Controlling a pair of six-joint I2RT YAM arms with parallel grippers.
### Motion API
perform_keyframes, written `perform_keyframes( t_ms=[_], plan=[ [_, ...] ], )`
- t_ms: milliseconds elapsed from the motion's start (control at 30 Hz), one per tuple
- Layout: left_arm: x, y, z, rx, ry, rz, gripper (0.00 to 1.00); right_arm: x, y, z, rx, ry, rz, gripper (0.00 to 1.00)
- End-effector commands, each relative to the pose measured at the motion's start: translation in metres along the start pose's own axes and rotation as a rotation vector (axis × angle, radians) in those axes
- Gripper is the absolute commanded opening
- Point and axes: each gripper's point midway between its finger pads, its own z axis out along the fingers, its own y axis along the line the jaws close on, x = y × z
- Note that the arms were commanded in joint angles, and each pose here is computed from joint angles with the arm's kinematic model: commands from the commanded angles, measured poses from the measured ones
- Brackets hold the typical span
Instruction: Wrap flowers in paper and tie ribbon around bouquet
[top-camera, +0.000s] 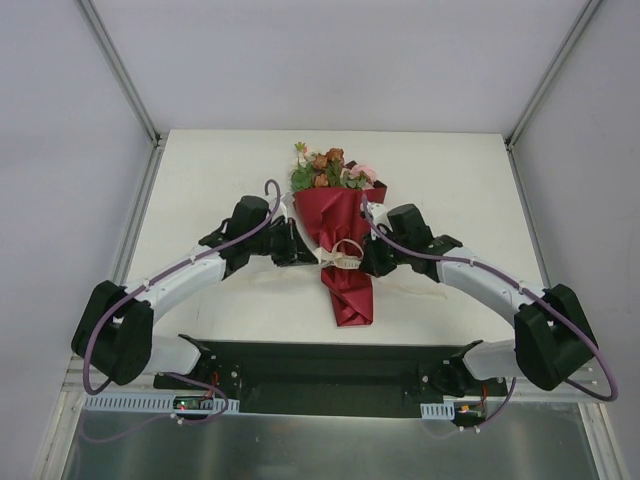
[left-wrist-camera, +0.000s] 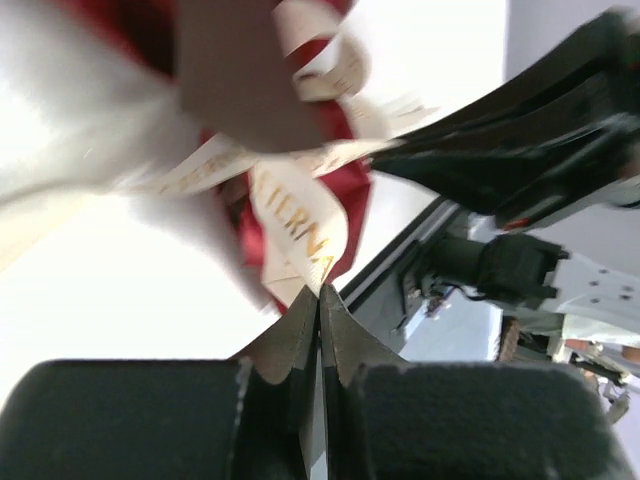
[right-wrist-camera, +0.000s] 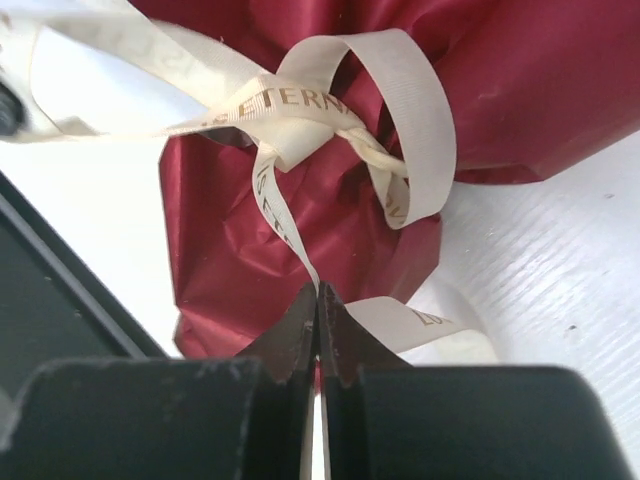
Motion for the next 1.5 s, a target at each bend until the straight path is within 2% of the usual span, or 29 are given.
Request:
perform_keyframes(
  t_ms=[0, 67, 100, 167, 200, 267, 300, 367, 400, 467, 500, 533, 567, 600, 633, 733, 767, 967, 1033, 1167, 1300, 1467],
  plan=[
    [0.034, 0.05, -0.011, -0.146, -0.025, -0.024, 0.0, -0.016, 0.017, -0.009, -0.025, 0.008, 0.187, 0.0],
    [0.043, 0.06, -0.015, -0.164, -0.03, -0.033, 0.02, -0.018, 0.018, -0.007, -0.012, 0.011, 0.278, 0.0],
    [0.058, 0.071, -0.017, -0.193, 0.005, -0.059, 0.06, -0.021, 0.021, -0.006, -0.03, 0.007, 0.287, 0.01],
    [0.067, 0.069, -0.022, -0.177, 0.024, -0.04, 0.25, -0.018, 0.021, -0.001, -0.033, 0.019, 0.32, 0.0],
    [0.068, 0.066, -0.025, -0.175, 0.027, -0.022, 0.43, -0.017, 0.021, 0.001, -0.039, 0.024, 0.325, 0.0],
    [0.064, 0.057, -0.039, -0.185, 0.014, 0.05, 0.61, -0.015, 0.02, 0.002, -0.032, 0.034, 0.338, 0.0],
    [0.046, 0.037, -0.044, -0.161, -0.029, 0.103, 0.77, -0.01, 0.018, 0.003, -0.022, 0.035, 0.353, 0.0],
    [0.029, 0.016, -0.05, -0.136, -0.046, 0.179, 0.81, -0.009, 0.019, 0.004, -0.03, 0.026, 0.381, 0.0],
    [0.007, -0.015, -0.054, -0.082, -0.08, 0.231, 0.81, -0.007, 0.018, 0.005, -0.029, 0.024, 0.388, 0.0],
    [-0.006, -0.022, -0.033, -0.057, 0.002, 0.268, 0.69, -0.005, 0.019, 0.006, -0.037, 0.028, 0.408, 0.01],
    [-0.023, -0.054, -0.032, 0.019, 0.016, 0.308, 0.63, -0.006, 0.018, 0.006, -0.029, 0.024, 0.427, 0.0],
    [-0.025, -0.045, -0.009, 0.02, 0.095, 0.286, 0.54, -0.002, 0.017, 0.005, -0.023, 0.025, 0.441, 0.0],
    [-0.022, -0.04, -0.002, 0.009, 0.159, 0.309, 0.52, -0.002, 0.017, 0.004, -0.023, 0.017, 0.45, 0.01],
    [-0.04, -0.055, 0.002, 0.024, 0.151, 0.358, 0.51, -0.003, 0.016, 0.004, -0.019, 0.004, 0.456, 0.01],
    [-0.037, -0.04, 0.022, 0.013, 0.226, 0.349, 0.52, -0.001, 0.015, 0.001, -0.015, -0.003, 0.478, 0.01],
    [-0.044, -0.026, 0.041, -0.008, 0.3, 0.456, 0.54, -0.001, 0.015, 0.0, -0.023, -0.027, 0.498, 0.0],
    [-0.048, -0.018, 0.045, -0.019, 0.304, 0.524, 0.55, -0.002, 0.015, 0.0, -0.027, -0.035, 0.5, 0.0],
    [-0.055, -0.001, 0.086, -0.052, 0.338, 0.725, 0.57, -0.01, 0.02, 0.003, -0.07, -0.045, 0.501, 0.0],
    [-0.057, 0.009, 0.097, -0.081, 0.347, 0.727, 0.57, -0.012, 0.02, 0.004, -0.072, -0.049, 0.505, 0.0],
    [-0.056, 0.016, 0.105, -0.087, 0.359, 0.735, 0.5, -0.012, 0.019, 0.005, -0.067, -0.054, 0.533, 0.0],
    [-0.046, 0.02, 0.105, -0.066, 0.387, 0.722, 0.38, -0.015, 0.015, 0.009, -0.04, -0.063, 0.61, 0.0],
    [-0.035, 0.021, 0.108, -0.037, 0.419, 0.701, 0.36, -0.014, 0.011, 0.019, -0.034, -0.039, 0.706, 0.0]
  ],
)
